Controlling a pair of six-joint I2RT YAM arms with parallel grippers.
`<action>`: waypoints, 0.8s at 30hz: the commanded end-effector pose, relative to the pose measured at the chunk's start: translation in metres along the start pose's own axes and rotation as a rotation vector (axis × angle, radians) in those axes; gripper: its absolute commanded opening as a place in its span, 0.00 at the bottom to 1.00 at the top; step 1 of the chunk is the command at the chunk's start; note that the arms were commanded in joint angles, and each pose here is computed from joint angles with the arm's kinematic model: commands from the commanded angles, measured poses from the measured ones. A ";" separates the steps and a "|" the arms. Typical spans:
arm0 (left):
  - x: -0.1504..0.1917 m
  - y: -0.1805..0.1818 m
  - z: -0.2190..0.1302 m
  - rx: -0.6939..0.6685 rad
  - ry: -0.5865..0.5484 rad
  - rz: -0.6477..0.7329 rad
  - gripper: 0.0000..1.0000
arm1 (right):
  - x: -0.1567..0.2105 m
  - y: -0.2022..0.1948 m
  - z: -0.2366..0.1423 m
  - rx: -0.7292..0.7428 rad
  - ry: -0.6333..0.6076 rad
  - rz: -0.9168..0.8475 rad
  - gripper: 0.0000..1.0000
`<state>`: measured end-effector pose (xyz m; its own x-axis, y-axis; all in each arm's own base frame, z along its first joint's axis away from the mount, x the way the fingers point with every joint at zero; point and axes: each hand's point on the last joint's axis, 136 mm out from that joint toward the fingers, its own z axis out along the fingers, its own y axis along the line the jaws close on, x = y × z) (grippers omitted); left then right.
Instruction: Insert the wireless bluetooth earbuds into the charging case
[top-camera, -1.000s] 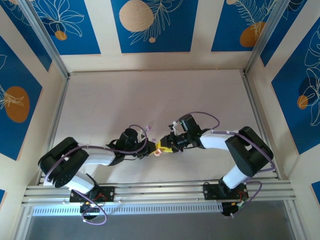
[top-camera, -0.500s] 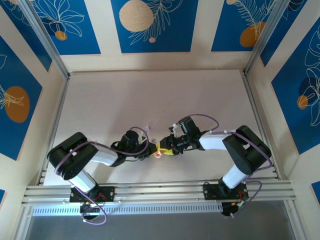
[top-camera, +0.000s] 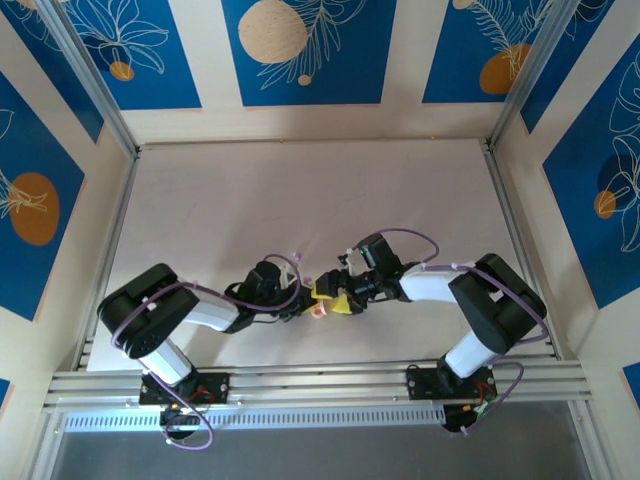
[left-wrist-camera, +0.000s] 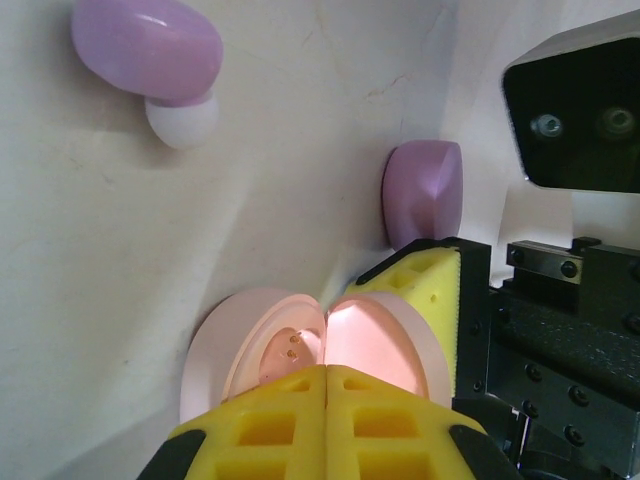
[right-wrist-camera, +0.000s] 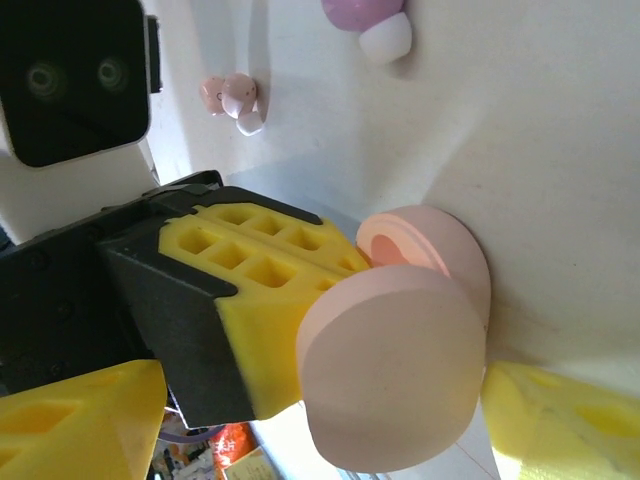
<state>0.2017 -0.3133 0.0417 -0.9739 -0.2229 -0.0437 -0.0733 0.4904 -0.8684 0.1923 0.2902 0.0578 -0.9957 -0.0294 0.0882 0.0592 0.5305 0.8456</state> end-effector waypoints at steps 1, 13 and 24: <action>0.005 0.000 0.007 -0.023 0.026 0.016 0.00 | 0.005 -0.003 -0.007 0.023 -0.007 -0.002 0.87; 0.008 -0.006 0.009 -0.066 0.037 0.046 0.00 | 0.003 0.000 -0.020 0.041 -0.047 -0.013 0.99; -0.002 -0.016 -0.024 -0.171 -0.038 0.126 0.07 | 0.007 0.015 -0.048 0.111 -0.105 -0.090 0.99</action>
<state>0.1979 -0.3098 0.0610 -0.9752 -0.1915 -0.1106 -0.0246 0.5910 -0.8063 0.1907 0.2639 0.0899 -0.9997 0.0150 -0.0215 -0.0086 0.5875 0.8092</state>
